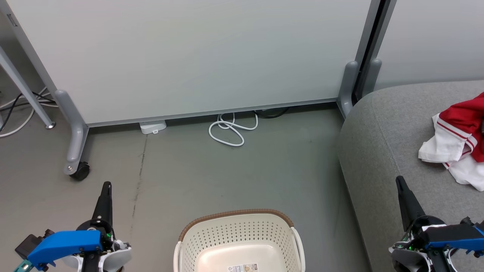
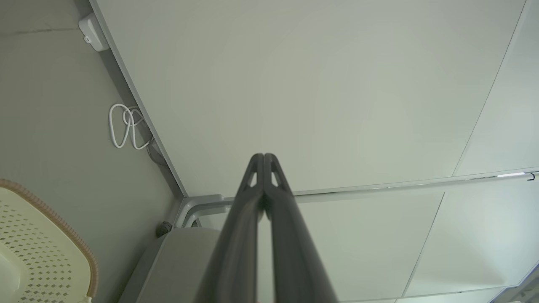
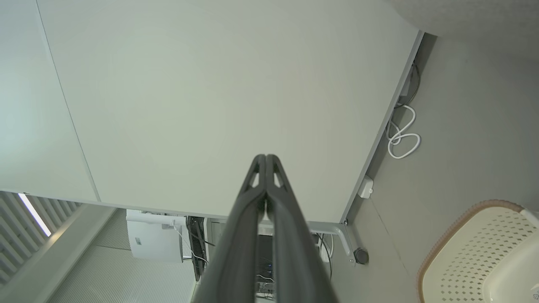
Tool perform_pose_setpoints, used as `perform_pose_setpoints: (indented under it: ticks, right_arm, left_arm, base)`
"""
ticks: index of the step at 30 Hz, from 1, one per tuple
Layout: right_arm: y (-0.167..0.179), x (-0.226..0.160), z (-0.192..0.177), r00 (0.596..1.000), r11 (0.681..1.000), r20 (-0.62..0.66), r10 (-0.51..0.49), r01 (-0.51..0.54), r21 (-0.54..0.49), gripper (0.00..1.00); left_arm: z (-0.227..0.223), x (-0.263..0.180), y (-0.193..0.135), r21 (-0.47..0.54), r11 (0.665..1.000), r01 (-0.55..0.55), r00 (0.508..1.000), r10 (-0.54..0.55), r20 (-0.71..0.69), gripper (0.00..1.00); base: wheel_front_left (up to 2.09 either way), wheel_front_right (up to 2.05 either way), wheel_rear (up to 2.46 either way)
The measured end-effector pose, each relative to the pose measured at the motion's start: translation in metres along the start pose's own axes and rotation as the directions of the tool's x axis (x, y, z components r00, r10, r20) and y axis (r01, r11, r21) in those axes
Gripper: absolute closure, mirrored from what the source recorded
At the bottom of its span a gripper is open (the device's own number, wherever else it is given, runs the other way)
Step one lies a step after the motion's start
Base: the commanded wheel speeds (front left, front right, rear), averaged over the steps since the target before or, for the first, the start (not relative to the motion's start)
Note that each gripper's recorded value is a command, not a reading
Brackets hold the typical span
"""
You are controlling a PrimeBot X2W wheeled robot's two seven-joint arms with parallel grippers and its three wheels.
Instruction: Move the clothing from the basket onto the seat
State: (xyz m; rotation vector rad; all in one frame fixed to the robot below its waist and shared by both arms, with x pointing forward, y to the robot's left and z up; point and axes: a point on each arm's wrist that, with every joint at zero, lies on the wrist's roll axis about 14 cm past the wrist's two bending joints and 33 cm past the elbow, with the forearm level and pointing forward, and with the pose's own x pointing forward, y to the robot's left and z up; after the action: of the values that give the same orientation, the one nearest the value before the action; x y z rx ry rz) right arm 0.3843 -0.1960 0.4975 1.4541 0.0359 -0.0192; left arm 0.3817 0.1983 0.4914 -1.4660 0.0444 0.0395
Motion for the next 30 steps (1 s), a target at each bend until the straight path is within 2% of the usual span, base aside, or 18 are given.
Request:
perform_pose_setpoints:
  ticks: [17, 30]
  right_arm:
    - [0.005, 0.002, 0.004, 1.0, 0.993, 0.011, 0.022, -0.023, 0.117, 1.0]
    - [0.006, 0.003, 0.004, 1.0, 0.992, 0.012, 0.024, -0.026, 0.121, 1.0]
  left_arm:
    - [0.003, 0.005, -0.012, -0.104, 0.994, 0.041, 0.999, -0.041, 0.005, 1.0]
    - [0.003, 0.005, -0.013, -0.106, 0.993, 0.044, 0.999, -0.044, 0.006, 1.0]
  base:
    - [0.0, 0.0, 0.0]
    - [0.0, 0.0, 0.0]
